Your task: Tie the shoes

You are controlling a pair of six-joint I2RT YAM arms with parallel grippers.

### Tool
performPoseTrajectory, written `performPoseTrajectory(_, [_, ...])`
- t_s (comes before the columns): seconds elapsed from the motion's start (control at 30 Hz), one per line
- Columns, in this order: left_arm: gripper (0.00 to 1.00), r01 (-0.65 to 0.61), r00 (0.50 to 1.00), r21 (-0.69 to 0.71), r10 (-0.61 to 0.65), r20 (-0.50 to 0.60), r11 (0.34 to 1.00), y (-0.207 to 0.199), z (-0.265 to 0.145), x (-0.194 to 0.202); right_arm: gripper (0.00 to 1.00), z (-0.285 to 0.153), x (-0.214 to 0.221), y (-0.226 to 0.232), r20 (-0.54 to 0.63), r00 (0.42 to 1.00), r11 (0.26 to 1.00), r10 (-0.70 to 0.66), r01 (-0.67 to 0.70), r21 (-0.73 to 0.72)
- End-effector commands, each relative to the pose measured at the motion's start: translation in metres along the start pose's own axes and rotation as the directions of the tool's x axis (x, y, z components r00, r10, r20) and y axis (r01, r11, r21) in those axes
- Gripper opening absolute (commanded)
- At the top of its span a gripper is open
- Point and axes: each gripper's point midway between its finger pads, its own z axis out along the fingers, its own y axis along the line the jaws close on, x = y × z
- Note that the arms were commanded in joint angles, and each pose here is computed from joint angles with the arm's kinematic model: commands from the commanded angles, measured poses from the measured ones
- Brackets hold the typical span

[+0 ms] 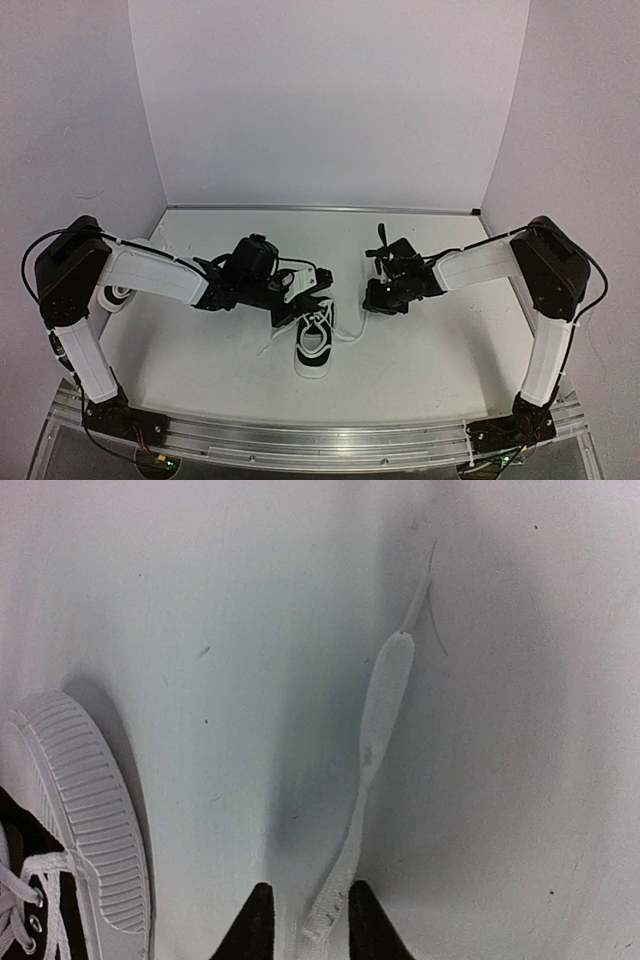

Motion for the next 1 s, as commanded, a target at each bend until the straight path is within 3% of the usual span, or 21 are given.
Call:
performPoseTrajectory(0.0, [0.0,-0.033,0.999,-0.022,0.033,0.042,0.999,0.005,-0.008,-0.013,0.1,0.02,0.056,-0.043,-0.183,0.983,0.989,0.001,0.026,0.144])
performPoseTrajectory(0.1, [0.0,-0.032,0.999,-0.021,0.033,0.04,0.999,0.004,-0.008,-0.012,0.0,0.021,0.056,-0.04,-0.19,0.982,0.991,0.0,0.025,0.132])
performPoseTrajectory(0.27, [0.0,-0.033,0.999,-0.022,0.034,0.039,0.999,0.004,-0.008,-0.011,0.0,0.013,0.044,-0.028,-0.157,0.988,0.995,-0.008,0.024,0.1])
performPoseTrajectory(0.6, [0.0,-0.043,0.998,-0.019,0.044,0.053,0.999,0.002,-0.009,-0.011,0.0,-0.046,-0.027,0.035,0.044,0.994,0.992,-0.103,0.106,-0.062])
performPoseTrajectory(0.97, [0.0,-0.07,0.994,-0.027,0.072,0.083,0.997,-0.004,-0.018,-0.01,0.0,-0.081,-0.073,0.137,0.154,0.981,0.89,-0.114,0.17,-0.423])
